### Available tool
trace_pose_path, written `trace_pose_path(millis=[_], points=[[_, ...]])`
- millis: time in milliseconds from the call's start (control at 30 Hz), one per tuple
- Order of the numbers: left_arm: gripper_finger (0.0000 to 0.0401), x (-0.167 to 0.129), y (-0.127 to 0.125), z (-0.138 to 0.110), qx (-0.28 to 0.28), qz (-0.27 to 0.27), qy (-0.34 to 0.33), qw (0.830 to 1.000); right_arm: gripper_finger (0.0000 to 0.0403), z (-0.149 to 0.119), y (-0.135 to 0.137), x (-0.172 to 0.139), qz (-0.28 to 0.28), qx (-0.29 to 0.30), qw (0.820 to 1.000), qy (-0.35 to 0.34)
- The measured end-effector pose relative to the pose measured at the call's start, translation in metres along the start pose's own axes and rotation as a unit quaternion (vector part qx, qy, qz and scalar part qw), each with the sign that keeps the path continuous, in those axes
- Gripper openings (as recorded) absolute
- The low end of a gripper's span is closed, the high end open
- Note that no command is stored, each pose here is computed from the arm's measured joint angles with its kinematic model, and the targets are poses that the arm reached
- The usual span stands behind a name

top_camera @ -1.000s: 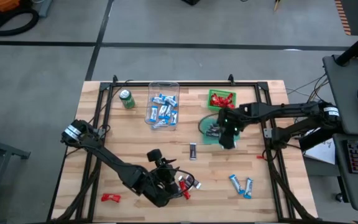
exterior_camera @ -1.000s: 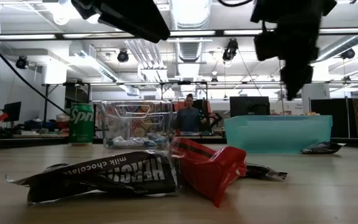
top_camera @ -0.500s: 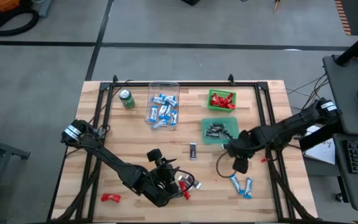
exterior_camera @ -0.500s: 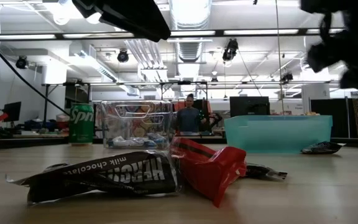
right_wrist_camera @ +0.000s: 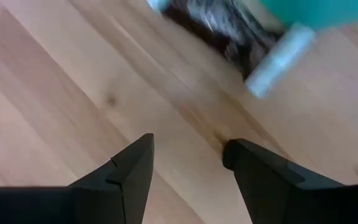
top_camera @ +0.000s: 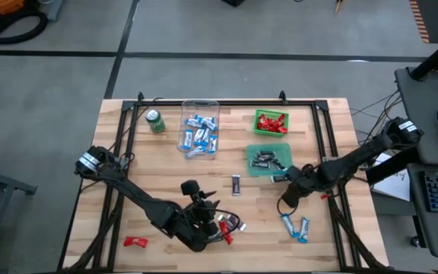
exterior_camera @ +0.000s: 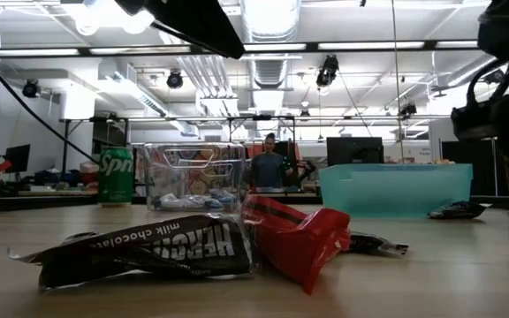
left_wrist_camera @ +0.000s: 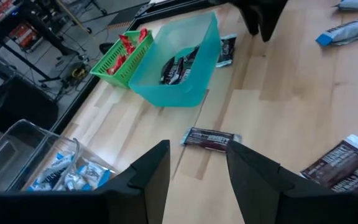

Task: Sort candy
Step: Put the brown candy into the blue bin

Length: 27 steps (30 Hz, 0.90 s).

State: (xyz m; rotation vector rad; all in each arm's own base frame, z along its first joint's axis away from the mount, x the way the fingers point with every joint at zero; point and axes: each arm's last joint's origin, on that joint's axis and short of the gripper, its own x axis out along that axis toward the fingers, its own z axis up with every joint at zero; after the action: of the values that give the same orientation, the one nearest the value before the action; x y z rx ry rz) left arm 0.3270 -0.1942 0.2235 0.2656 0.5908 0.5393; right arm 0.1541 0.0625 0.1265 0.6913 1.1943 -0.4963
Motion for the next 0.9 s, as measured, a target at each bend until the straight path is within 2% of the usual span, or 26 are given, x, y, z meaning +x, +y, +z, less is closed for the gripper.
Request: trace_pose_path(millis=[133, 200, 367, 500, 700, 900], points=[[0.0142, 0.003, 0.002, 0.001, -0.002, 0.004, 0.002, 1.0, 0.0201, -0.004, 0.007, -0.003, 0.012, -0.002, 0.999, -0.05], [0.0142, 0.004, 0.002, 0.001, -0.003, 0.005, 0.002, 1.0, 0.0199, -0.005, 0.012, -0.006, 0.015, 0.003, 0.995, -0.097], [0.0142, 0.007, 0.001, -0.001, 0.003, 0.016, 0.003, 1.0, 0.0173, -0.012, 0.014, -0.009, 0.001, 0.027, 0.982, -0.186], [0.0142, 0.008, 0.001, -0.002, 0.001, 0.017, 0.003, 1.0, 0.0155, -0.015, 0.009, -0.002, -0.018, 0.047, 0.979, -0.198], [0.0142, 0.008, 0.001, -0.002, -0.001, 0.019, 0.002, 1.0, 0.0153, -0.015, 0.006, 0.007, -0.045, 0.058, 0.974, -0.215], [0.0142, 0.008, 0.001, -0.002, -0.006, 0.019, 0.002, 1.0, 0.0153, -0.019, 0.008, 0.01, -0.04, 0.056, 0.987, -0.148]])
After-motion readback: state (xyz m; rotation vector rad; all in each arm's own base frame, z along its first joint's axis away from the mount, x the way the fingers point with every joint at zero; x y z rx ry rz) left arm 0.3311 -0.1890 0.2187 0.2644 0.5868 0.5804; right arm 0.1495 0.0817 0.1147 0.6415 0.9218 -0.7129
